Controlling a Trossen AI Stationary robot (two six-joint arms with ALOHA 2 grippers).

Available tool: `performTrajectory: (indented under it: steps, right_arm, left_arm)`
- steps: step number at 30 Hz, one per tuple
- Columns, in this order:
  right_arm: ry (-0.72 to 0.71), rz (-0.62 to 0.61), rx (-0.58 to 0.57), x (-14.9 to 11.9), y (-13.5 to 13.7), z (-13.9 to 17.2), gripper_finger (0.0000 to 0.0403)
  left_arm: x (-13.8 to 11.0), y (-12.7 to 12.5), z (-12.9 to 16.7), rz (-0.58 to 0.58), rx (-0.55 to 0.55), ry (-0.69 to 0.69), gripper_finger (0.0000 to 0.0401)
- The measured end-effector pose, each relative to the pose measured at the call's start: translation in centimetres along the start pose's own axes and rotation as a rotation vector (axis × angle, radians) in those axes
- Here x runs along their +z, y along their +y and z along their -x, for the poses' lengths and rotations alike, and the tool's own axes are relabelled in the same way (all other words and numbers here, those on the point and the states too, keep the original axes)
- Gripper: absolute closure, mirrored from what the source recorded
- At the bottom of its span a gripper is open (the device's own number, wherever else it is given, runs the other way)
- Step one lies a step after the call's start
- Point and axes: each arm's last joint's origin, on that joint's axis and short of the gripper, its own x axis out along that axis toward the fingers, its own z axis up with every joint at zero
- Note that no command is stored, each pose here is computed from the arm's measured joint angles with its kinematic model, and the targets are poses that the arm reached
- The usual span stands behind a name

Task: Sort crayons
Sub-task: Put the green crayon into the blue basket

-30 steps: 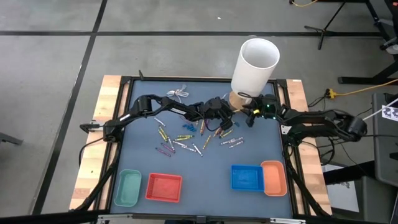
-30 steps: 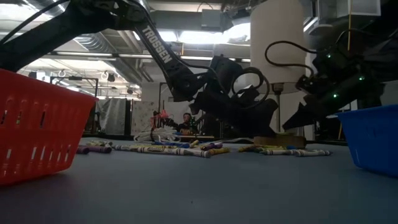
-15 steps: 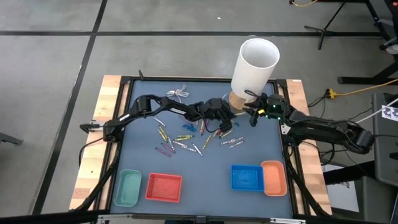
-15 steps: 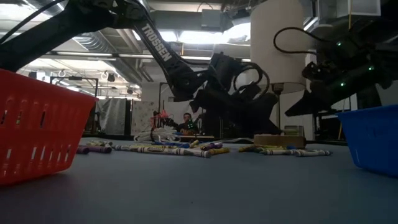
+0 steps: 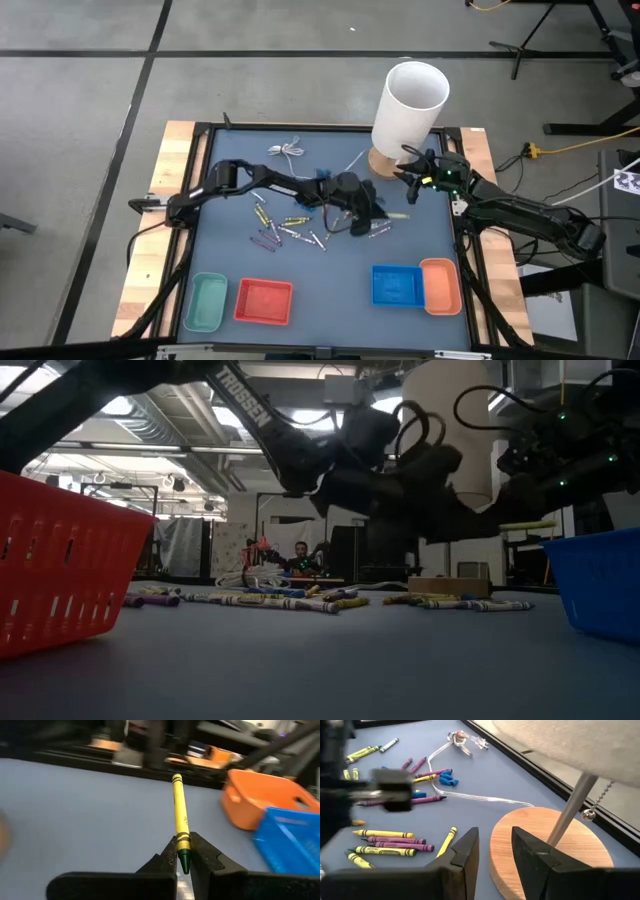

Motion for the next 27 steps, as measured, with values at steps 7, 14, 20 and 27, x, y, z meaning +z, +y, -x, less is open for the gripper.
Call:
performTrajectory:
  steps: [7,14,20,27]
  right_arm:
    - [-0.003,0.001,0.0,0.0,0.0,0.0,0.0286]
    - [-0.002,0.0,0.0,0.0,0.0,0.0,0.0286]
    - [0.007,-0.002,0.001,-0.1,0.0,0.0,0.0286]
    - [0.047,-0.015,0.004,-0.5,0.0,0.0,0.0286]
  left_arm:
    - [-0.9,-4.7,-1.1,-0.123,-0.097,0.026,0.0392]
    - [-0.7,-6.2,-1.2,-0.171,-0.135,0.011,0.0392]
    - [-0.7,-6.4,-1.2,-0.179,-0.164,0.006,0.0392]
    - [-1.1,-9.0,-1.6,-0.189,-0.237,0.01,0.0392]
